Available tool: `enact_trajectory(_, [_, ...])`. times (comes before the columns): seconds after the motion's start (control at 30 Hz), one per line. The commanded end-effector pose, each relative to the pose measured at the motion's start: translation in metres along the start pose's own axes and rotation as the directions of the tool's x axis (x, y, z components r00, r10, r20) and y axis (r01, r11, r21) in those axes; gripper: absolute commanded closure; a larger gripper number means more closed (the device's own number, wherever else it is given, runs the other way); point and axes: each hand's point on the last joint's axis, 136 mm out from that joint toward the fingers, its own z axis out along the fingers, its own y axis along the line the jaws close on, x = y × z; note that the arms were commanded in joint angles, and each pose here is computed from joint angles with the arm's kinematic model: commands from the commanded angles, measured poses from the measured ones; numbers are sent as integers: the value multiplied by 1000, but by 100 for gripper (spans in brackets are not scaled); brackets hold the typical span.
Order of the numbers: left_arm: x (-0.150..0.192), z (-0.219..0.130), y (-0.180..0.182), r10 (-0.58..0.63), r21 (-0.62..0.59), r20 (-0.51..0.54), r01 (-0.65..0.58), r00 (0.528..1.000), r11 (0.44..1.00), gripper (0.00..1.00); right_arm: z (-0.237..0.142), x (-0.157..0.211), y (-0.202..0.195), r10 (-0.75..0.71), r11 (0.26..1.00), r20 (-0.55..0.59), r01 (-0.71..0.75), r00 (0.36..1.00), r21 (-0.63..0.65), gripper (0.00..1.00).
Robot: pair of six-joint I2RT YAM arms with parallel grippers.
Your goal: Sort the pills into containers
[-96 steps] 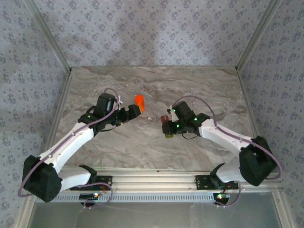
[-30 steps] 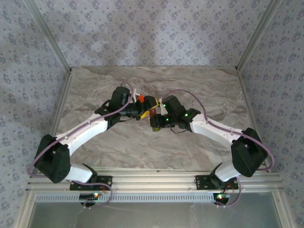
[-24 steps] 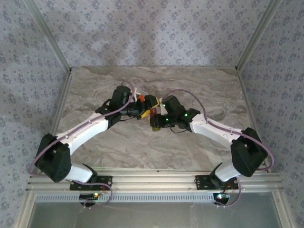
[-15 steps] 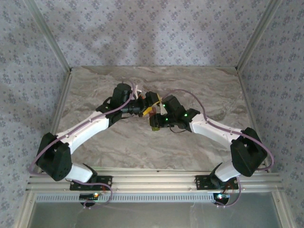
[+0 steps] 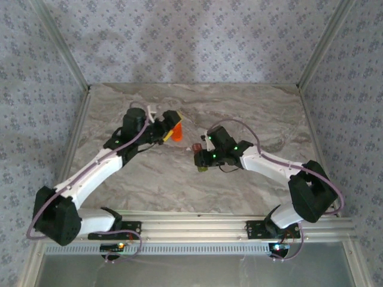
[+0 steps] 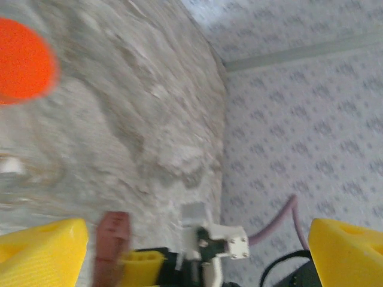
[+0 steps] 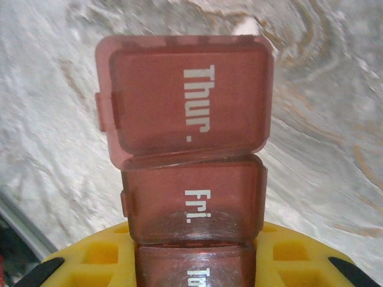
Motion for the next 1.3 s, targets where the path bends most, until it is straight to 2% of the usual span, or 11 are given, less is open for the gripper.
enact_trajectory(0.0, [-3, -15, 38, -20, -103, 32, 23, 999, 994, 5, 1, 24, -19, -82, 995, -100, 87, 992, 50, 82])
enact_trajectory(0.2, [2, -30, 79, -19, -191, 33, 25, 999, 981, 4, 15, 34, -37, -176, 971, -203, 204, 963, 123, 81])
enact_trajectory(0.5, [11, -34, 94, 35, -265, -24, -40, 999, 964, 4, 46, 34, -39, -296, 914, -319, 364, 900, 180, 75])
enact_trajectory(0.7, [12, -33, 93, 43, -269, -41, -53, 998, 962, 5, 56, 39, -40, -329, 889, -366, 416, 871, 189, 60])
enact_trajectory(0.9, [10, -31, 88, 50, -259, -46, -60, 998, 964, 4, 46, 48, -48, -320, 874, -382, 426, 867, 233, 29])
enact_trajectory(1.1, [7, -29, 81, 75, -265, -64, -89, 995, 960, 4, 23, 74, -65, -225, 885, -397, 357, 890, 298, 26])
enact_trajectory(1.27, [7, -25, 74, 118, -272, -98, -141, 988, 952, 5, 5, 76, -92, -120, 893, -357, 258, 926, 369, 27])
